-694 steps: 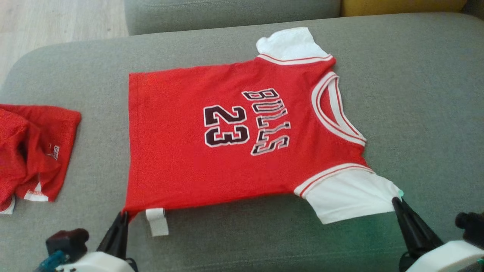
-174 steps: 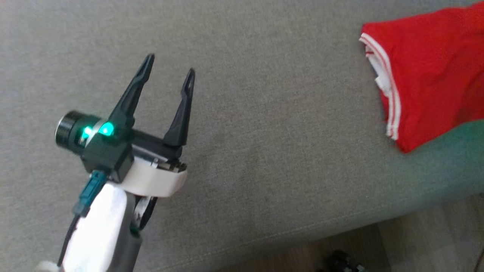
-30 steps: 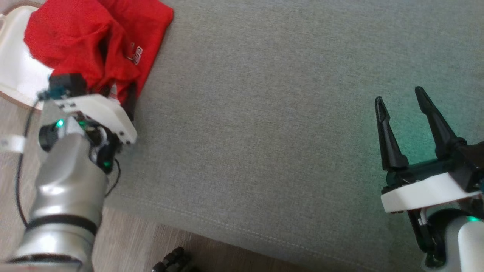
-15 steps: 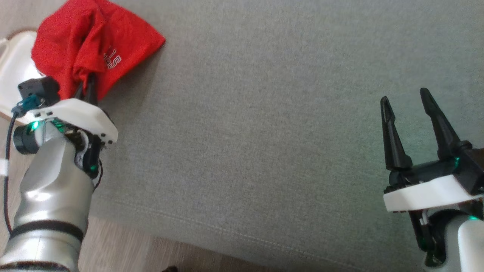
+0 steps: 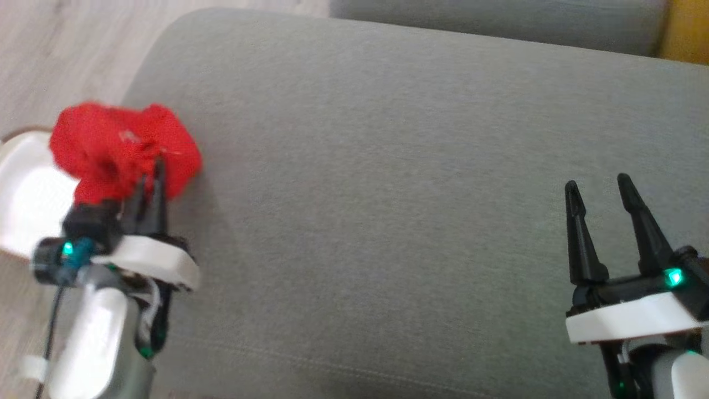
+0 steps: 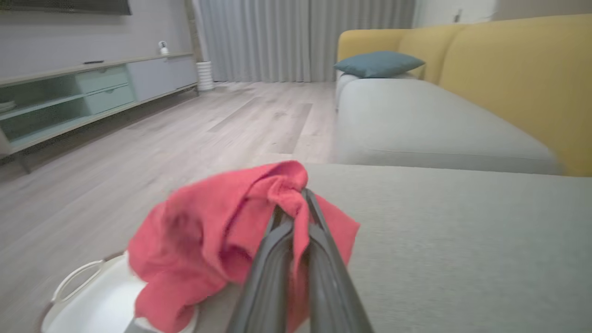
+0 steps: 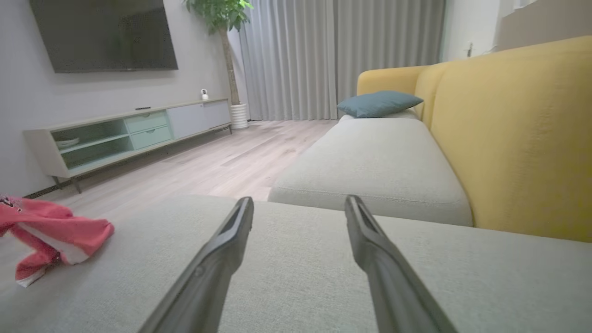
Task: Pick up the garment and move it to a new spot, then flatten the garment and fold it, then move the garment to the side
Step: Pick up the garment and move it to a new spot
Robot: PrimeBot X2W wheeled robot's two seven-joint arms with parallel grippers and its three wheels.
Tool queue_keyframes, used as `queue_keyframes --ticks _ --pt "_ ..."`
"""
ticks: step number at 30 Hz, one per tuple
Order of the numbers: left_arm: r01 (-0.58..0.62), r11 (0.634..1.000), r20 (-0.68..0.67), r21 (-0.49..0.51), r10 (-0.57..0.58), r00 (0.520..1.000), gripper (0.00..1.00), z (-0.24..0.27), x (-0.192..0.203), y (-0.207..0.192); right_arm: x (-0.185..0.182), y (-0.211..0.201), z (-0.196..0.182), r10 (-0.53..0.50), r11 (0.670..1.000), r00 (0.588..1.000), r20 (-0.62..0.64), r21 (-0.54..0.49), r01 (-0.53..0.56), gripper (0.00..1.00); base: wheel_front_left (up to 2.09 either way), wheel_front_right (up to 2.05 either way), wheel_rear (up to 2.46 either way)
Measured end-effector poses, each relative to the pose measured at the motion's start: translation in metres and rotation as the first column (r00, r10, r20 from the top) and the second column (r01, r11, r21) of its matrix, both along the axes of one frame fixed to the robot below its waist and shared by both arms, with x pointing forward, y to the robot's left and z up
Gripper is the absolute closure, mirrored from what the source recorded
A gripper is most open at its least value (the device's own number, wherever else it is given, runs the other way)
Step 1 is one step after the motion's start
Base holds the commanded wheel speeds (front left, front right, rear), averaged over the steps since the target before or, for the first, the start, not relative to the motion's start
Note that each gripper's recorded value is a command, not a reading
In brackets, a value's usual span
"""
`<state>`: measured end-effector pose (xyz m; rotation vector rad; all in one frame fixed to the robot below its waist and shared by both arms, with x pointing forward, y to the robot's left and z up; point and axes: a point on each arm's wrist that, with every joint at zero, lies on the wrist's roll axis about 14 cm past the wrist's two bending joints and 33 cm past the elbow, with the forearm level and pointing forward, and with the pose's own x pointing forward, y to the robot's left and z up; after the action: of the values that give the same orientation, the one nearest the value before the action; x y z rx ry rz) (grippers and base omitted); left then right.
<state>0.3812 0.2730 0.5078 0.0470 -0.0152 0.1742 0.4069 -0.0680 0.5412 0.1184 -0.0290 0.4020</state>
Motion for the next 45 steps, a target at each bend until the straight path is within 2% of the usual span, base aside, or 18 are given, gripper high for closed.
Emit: queue_keyframes --ticks 5,7,10,13,19,24,27,31,36,37,38,40,44,45 --pt "0.196 0.980 0.041 -0.030 -0.195 0.980 1.00 0.018 0.011 -0.072 -0.010 -0.028 0.003 -0.080 0.997 0.997 0.003 0.011 0.080 0.00 0.00 0.00 0.00" --pt "0.270 0.962 0.049 -0.049 -0.268 0.962 1.00 0.021 0.017 -0.101 -0.014 -0.039 0.004 -0.113 0.994 0.994 0.004 0.014 0.112 0.00 0.00 0.00 0.00" --pt "0.394 0.915 0.046 -0.081 -0.392 0.919 1.00 0.019 0.025 -0.147 -0.021 -0.057 0.001 -0.165 0.986 0.986 -0.004 0.021 0.166 0.00 0.00 0.00 0.00" --pt "0.525 0.843 0.049 -0.116 -0.523 0.851 1.00 0.016 0.030 -0.199 -0.028 -0.077 -0.003 -0.225 0.974 0.974 -0.017 0.023 0.226 0.00 0.00 0.00 0.00" --pt "0.757 0.644 0.140 -0.109 -0.744 0.653 1.00 0.040 0.042 -0.301 -0.045 -0.119 -0.017 -0.355 0.933 0.933 -0.055 0.040 0.357 0.00 0.00 0.00 0.00" --pt "0.869 0.480 0.178 -0.120 -0.851 0.494 1.00 0.044 0.034 -0.365 -0.058 -0.148 -0.028 -0.449 0.891 0.890 -0.081 0.035 0.452 0.00 0.00 0.00 0.00" --pt "0.903 0.404 0.164 -0.148 -0.890 0.425 1.00 0.031 0.028 -0.390 -0.060 -0.158 -0.036 -0.482 0.873 0.870 -0.099 0.029 0.487 0.00 0.00 0.00 0.00" --pt "0.911 0.351 0.023 -0.218 -0.931 0.365 1.00 -0.018 0.021 -0.407 -0.061 -0.165 -0.050 -0.507 0.858 0.852 -0.133 0.012 0.513 0.00 0.00 0.00 0.00" --pt "0.907 0.329 -0.097 -0.262 -0.944 0.314 1.00 -0.060 0.013 -0.407 -0.055 -0.166 -0.064 -0.508 0.858 0.846 -0.162 -0.006 0.514 0.00 0.00 0.00 0.00" --pt "0.908 0.327 -0.096 -0.261 -0.945 0.313 0.55 -0.060 0.012 -0.406 -0.052 -0.164 -0.064 -0.501 0.862 0.850 -0.161 -0.004 0.507 0.00 0.00 0.00 0.00" --pt "0.909 0.329 -0.085 -0.255 -0.944 0.318 0.00 -0.058 0.012 -0.404 -0.049 -0.162 -0.064 -0.494 0.866 0.855 -0.159 0.000 0.500 0.00 0.00 0.00 0.00" --pt "0.912 0.331 -0.075 -0.242 -0.943 0.323 0.00 -0.055 0.012 -0.402 -0.046 -0.160 -0.064 -0.486 0.870 0.860 -0.157 0.004 0.492 0.00 0.00 0.00 0.00" --pt "0.908 0.379 0.000 -0.180 -0.923 0.385 0.00 -0.030 0.017 -0.382 -0.037 -0.143 -0.062 -0.433 0.899 0.890 -0.146 0.009 0.439 0.00 0.00 0.00 0.00" --pt "0.908 0.379 0.000 -0.180 -0.923 0.385 0.00 -0.030 0.017 -0.382 -0.037 -0.143 -0.062 -0.433 0.899 0.890 -0.146 0.009 0.439 0.00 0.00 0.00 0.00"
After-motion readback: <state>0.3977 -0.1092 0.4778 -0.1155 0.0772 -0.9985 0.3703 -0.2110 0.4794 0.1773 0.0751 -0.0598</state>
